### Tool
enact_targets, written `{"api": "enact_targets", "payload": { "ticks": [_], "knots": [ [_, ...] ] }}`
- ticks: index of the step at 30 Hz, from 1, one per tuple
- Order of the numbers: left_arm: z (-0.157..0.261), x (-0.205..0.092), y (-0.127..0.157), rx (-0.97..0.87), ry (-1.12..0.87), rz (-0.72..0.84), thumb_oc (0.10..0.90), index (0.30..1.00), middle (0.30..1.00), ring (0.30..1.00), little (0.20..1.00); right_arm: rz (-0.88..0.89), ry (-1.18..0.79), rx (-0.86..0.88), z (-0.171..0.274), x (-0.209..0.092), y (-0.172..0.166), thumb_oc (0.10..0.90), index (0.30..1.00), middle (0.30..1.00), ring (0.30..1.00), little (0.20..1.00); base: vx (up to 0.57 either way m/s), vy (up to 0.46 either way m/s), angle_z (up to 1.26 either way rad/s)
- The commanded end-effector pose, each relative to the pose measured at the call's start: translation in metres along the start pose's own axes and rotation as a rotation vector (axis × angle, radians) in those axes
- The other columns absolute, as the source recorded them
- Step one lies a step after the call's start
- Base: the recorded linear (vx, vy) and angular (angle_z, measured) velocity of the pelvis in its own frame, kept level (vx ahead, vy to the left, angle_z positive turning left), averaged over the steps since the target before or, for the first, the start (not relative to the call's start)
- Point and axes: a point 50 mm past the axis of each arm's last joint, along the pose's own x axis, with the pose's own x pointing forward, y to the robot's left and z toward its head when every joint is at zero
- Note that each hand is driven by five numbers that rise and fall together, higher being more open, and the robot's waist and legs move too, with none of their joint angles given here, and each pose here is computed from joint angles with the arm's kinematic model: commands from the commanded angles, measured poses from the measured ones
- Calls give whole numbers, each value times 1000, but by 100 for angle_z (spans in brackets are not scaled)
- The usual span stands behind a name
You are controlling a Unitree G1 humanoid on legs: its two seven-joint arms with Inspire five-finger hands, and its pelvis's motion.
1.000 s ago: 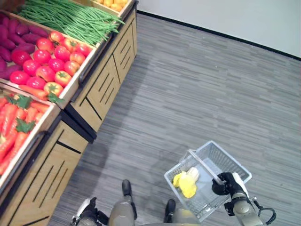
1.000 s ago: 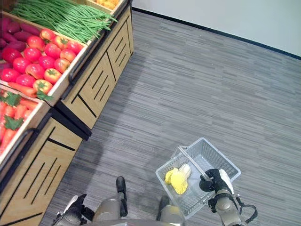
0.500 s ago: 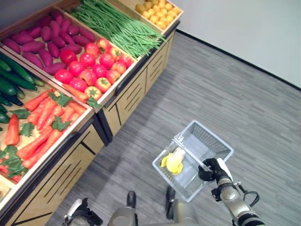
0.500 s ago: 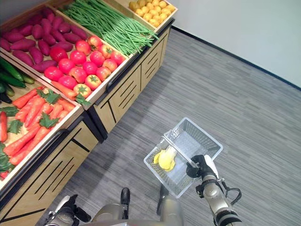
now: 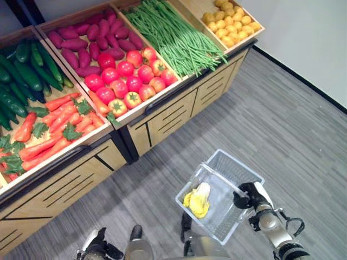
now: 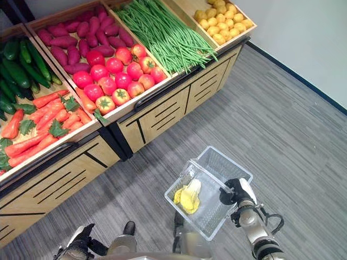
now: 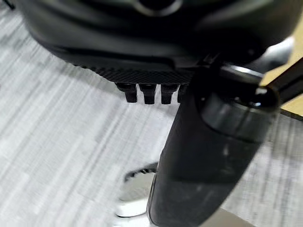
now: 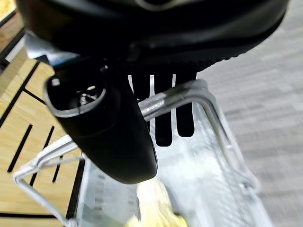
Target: Get the vegetables into the basket
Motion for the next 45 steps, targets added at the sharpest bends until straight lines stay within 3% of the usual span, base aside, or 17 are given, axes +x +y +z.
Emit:
{"api": "enact_targets", "payload": {
  "ticks": [1, 9, 22, 37, 45],
  "knots": [
    [11, 6, 32, 19, -36, 104, 900, 1000, 1000, 1000, 1000, -159, -148, 45, 19, 0, -42, 400, 300, 300, 300, 300, 91, -96, 63],
    [46, 9, 32, 66, -152, 101, 900, 1000, 1000, 1000, 1000, -198, -51, 66, -4, -4, -46, 400, 300, 300, 300, 300, 52, 45, 79],
    [-12, 3, 24, 19, 55, 62, 900, 1000, 1000, 1000, 1000, -54, 71, 50, -23, -6, -6, 400, 300, 300, 300, 300, 178, 247, -7],
    [-4, 7, 50, -18, 44, 150, 900, 1000, 1000, 1000, 1000, -32, 27, 51, -14, -6, 0, 400, 300, 300, 300, 300, 150, 40, 34],
    [-15, 5, 44, 6, 80, 120, 900, 1000, 1000, 1000, 1000, -51, 30, 99, -15, -5, -9, 400, 300, 300, 300, 300, 50, -223, 24]
  ]
}}
